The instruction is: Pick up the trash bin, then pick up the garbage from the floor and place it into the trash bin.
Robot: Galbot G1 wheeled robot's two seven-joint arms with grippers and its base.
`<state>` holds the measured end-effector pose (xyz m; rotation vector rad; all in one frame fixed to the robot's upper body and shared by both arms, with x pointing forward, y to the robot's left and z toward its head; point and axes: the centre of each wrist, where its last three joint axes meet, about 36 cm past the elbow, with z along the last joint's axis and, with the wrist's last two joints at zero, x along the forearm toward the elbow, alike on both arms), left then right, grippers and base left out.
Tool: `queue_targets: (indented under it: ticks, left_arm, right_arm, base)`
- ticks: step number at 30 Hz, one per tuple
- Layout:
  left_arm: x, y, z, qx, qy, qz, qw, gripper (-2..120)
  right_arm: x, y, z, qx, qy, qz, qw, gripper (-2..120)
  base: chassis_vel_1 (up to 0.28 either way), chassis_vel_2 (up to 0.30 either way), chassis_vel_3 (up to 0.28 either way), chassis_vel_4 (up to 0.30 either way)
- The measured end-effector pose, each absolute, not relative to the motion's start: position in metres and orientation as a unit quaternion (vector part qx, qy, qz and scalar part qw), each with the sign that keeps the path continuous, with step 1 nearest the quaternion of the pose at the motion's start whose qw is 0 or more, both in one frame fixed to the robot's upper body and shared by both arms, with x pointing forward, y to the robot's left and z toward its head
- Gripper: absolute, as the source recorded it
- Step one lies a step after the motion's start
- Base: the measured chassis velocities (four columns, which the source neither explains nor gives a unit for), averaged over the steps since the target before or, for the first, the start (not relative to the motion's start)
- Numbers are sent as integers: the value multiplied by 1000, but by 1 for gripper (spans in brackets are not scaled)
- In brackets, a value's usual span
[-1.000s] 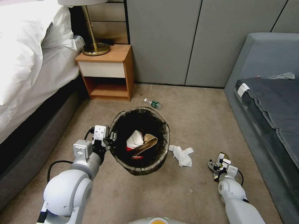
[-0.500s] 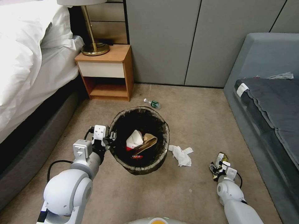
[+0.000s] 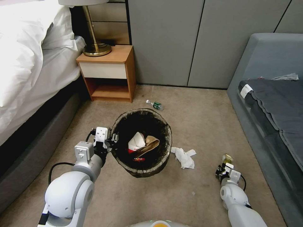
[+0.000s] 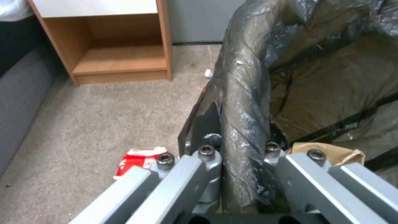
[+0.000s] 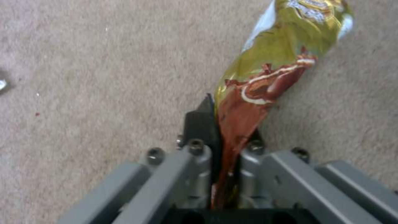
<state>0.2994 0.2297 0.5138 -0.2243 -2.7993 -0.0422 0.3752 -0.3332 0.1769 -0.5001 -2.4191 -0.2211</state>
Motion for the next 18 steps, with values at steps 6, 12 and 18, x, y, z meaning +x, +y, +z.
queue_targets:
  ticks: [6,12,18]
  left_arm:
    - [299,229,514,-80,-983,-15,166,2]
    - [299,229,514,-81,-983,-15,166,2]
    - [299,227,513,-84,-982,-15,166,2]
  right_arm:
    - [374,-338,200,-190,-932,-87,296,0]
    - [366,-345,267,-164,-955,-80,234,0]
    - [367,-338,338,-118,-978,-55,165,0]
  base:
    - [0,0,0,0]
    - [0,0,0,0]
    - [0,0,0,0]
